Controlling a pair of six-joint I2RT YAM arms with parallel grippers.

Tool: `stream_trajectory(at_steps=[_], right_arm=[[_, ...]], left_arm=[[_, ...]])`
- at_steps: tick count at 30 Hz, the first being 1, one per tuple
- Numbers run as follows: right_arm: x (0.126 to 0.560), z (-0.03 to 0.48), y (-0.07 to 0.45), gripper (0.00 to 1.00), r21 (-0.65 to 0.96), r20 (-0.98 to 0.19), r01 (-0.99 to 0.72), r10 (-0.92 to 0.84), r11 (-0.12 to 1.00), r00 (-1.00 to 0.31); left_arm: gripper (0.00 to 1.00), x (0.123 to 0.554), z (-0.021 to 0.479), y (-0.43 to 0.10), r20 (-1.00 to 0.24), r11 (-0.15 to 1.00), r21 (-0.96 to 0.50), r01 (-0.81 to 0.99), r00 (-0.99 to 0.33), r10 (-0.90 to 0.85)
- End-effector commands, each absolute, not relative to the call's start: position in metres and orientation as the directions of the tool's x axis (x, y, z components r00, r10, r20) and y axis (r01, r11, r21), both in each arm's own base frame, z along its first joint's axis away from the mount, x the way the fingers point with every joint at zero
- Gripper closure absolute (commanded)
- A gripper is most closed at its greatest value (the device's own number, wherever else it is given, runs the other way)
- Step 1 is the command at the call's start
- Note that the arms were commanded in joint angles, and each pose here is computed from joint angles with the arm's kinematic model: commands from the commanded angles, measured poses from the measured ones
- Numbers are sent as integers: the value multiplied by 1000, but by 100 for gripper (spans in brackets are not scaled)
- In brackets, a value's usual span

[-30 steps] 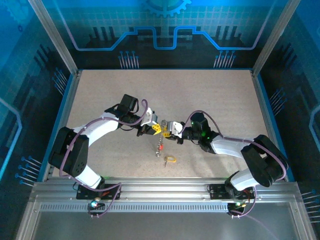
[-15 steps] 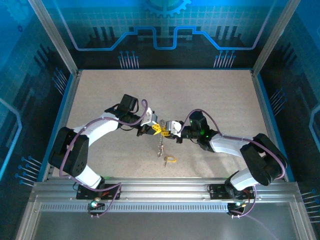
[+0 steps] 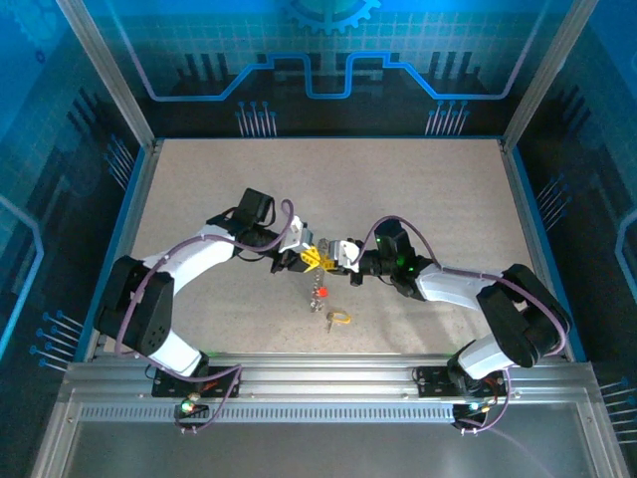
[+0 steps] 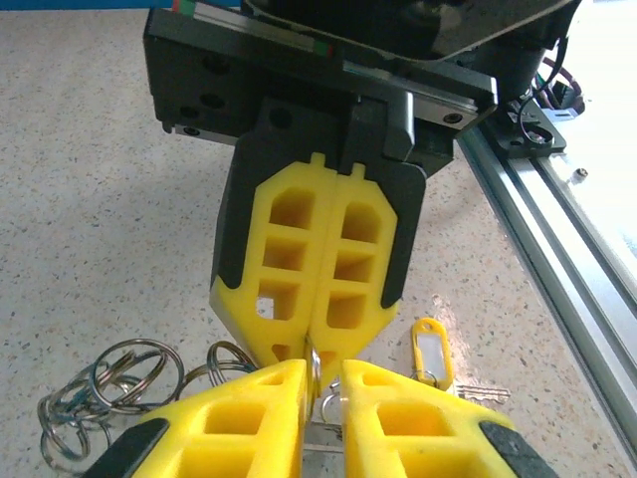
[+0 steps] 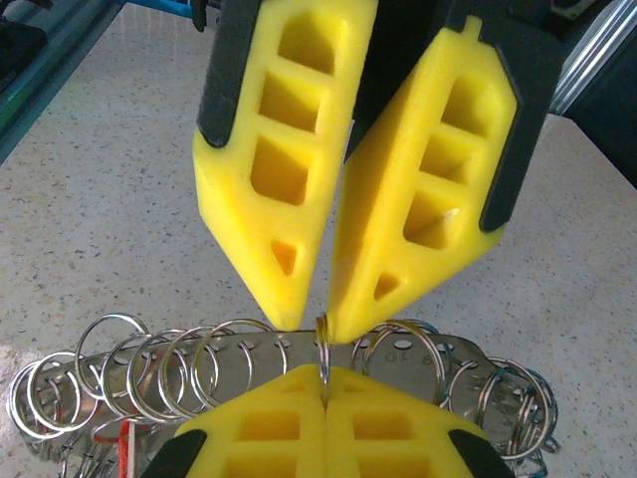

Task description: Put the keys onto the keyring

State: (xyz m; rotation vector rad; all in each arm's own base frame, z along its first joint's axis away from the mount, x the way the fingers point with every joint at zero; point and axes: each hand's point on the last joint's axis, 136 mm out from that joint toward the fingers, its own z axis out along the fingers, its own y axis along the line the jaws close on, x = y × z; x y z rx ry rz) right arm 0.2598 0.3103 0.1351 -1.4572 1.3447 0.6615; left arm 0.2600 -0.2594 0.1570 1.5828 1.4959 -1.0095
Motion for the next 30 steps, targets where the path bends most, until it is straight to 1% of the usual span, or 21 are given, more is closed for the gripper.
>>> stream_trajectory(at_steps=[1, 11, 24, 28, 30], right_arm=[[255, 134, 315, 100, -284, -891, -955, -391, 85, 230], [255, 137, 317, 100, -279, -898, -957, -376, 80, 230], [253, 137, 319, 100, -287, -897, -956, -367, 62, 245], [255, 138, 318, 100, -291, -896, -954, -369, 70, 246], [255, 139, 318, 100, -294, -897, -953, -366, 72, 249]], left_arm=[[83, 243, 157, -251, -895, -87, -13, 996, 28, 445], [81, 241, 147, -247, -877, -55, -36, 998, -5, 481], [72, 250, 147, -252, -893, -43, -25, 999, -3, 450], [70, 257, 155, -256, -908, -46, 30, 998, 47, 416], [67, 262, 154, -257, -913, -32, 62, 998, 69, 403]])
